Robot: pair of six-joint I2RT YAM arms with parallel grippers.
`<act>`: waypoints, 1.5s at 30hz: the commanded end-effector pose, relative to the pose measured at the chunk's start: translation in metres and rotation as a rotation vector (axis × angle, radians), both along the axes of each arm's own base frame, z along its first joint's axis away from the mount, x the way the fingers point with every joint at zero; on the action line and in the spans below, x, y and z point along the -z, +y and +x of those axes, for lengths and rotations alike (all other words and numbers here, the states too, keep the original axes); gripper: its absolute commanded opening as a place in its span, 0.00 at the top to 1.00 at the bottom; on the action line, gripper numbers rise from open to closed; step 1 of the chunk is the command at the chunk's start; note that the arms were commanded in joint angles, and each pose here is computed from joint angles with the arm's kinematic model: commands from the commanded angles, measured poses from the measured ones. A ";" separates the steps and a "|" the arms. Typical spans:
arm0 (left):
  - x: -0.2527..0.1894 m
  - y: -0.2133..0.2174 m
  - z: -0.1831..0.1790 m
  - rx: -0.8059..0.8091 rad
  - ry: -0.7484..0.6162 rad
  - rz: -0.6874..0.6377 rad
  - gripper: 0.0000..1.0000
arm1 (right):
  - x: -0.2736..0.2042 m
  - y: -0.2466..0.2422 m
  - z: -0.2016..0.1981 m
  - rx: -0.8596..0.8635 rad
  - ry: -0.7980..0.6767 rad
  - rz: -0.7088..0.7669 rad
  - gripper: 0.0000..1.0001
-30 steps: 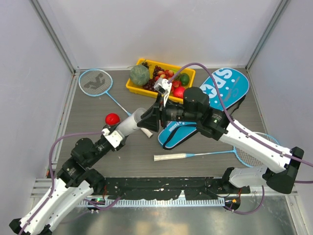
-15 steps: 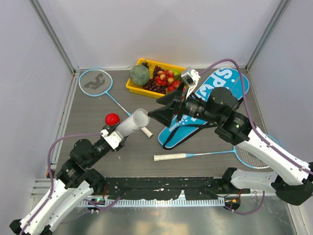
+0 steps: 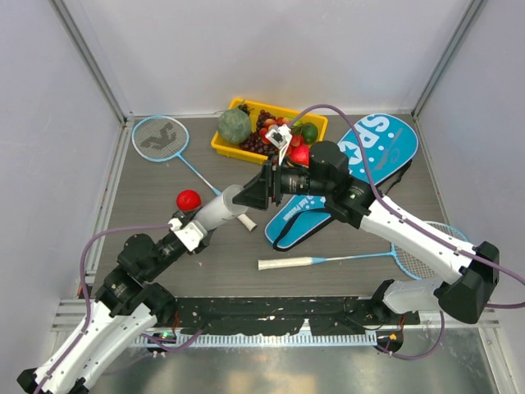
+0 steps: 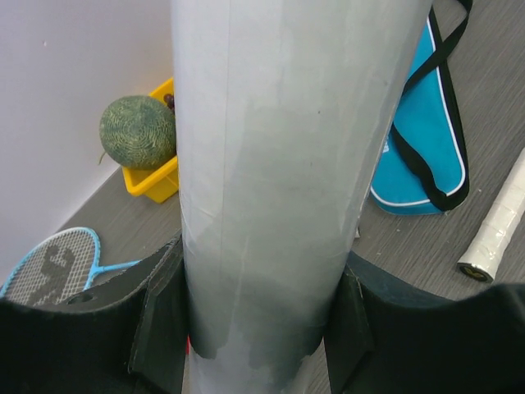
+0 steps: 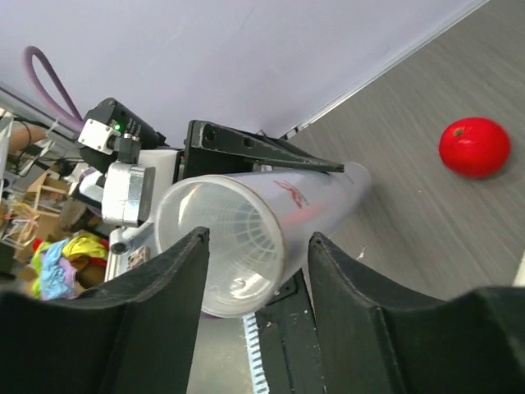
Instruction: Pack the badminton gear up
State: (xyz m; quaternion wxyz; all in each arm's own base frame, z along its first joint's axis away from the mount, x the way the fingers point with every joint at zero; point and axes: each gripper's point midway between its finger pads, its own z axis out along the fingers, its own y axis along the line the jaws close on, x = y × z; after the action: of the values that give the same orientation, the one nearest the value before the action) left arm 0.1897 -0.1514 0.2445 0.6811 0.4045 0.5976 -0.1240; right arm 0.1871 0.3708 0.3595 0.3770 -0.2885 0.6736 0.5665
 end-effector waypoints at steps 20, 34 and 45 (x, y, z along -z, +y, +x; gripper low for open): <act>-0.054 -0.015 -0.007 0.123 -0.267 0.032 0.65 | 0.040 0.013 -0.038 -0.260 0.188 0.015 0.58; -0.070 -0.019 0.000 0.107 -0.262 -0.021 0.66 | 0.072 0.005 -0.043 -0.248 0.207 -0.038 0.72; -0.077 0.035 0.026 -0.240 -0.155 -0.056 0.65 | -0.014 -0.041 -0.001 0.101 0.011 0.122 0.05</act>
State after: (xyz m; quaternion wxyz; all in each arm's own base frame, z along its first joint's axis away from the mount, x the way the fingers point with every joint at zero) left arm 0.2020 -0.1491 0.2397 0.6624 0.4412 0.6007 -0.0759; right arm 0.1745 0.3570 0.3319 0.3262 -0.2589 0.6760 0.6079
